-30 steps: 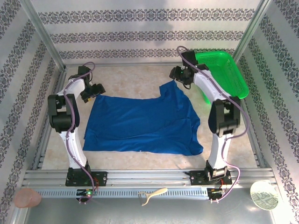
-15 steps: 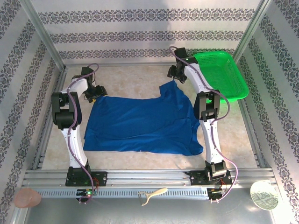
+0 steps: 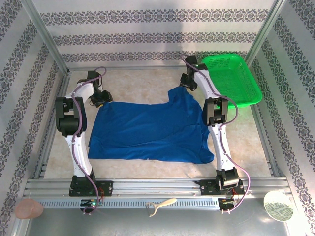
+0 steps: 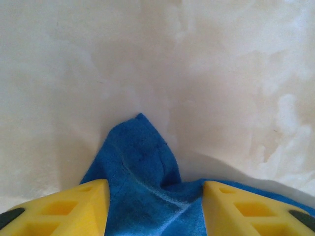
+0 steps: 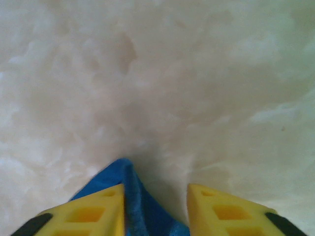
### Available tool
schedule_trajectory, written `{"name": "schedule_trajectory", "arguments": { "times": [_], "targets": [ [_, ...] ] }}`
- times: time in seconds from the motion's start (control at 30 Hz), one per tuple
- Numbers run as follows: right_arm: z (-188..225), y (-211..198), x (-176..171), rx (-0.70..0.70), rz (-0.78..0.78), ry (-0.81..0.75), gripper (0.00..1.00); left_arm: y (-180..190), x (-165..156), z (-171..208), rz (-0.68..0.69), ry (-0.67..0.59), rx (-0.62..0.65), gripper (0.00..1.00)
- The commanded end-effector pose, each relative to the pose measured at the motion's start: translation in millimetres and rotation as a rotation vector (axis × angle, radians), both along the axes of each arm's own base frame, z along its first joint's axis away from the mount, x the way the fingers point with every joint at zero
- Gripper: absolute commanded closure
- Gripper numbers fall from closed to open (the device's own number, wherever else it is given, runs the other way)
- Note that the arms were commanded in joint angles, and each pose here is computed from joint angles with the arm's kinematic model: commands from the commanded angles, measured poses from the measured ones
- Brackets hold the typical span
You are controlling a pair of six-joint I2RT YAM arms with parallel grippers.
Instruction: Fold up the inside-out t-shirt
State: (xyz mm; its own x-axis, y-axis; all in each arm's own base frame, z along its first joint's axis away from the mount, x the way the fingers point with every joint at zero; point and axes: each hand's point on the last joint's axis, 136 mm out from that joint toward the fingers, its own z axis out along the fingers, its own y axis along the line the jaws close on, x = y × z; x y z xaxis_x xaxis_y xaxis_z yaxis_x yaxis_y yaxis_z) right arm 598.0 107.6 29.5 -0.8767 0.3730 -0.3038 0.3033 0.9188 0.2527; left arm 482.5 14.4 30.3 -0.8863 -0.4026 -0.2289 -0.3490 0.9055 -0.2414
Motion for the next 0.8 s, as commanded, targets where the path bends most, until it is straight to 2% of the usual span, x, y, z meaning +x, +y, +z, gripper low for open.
{"name": "schedule_trajectory", "arguments": {
  "times": [0.0,0.1,0.17,0.4,0.6,0.77],
  "targets": [
    [0.8,-1.7,5.9,0.044,-0.025,-0.008,0.74,-0.1,2.0,8.6,-0.047,-0.009,0.057,0.49],
    [3.0,-1.4,8.6,0.065,-0.029,-0.018,0.84,4.0,2.9,10.2,-0.046,-0.011,0.094,0.49],
    [4.2,-2.3,10.2,0.067,-0.030,-0.024,0.84,8.4,4.8,13.6,-0.040,-0.018,0.127,0.37],
    [2.1,-2.7,12.9,0.085,-0.037,-0.029,0.74,14.9,16.5,23.0,-0.041,-0.049,0.165,0.20],
    [-3.4,-0.8,13.9,0.117,-0.050,-0.021,0.74,2.3,17.5,7.5,-0.085,-0.008,0.144,0.22],
    [-4.7,1.7,14.0,0.145,-0.051,-0.015,0.83,-5.8,13.7,-4.4,-0.104,0.017,0.136,0.29]
  ]
}}
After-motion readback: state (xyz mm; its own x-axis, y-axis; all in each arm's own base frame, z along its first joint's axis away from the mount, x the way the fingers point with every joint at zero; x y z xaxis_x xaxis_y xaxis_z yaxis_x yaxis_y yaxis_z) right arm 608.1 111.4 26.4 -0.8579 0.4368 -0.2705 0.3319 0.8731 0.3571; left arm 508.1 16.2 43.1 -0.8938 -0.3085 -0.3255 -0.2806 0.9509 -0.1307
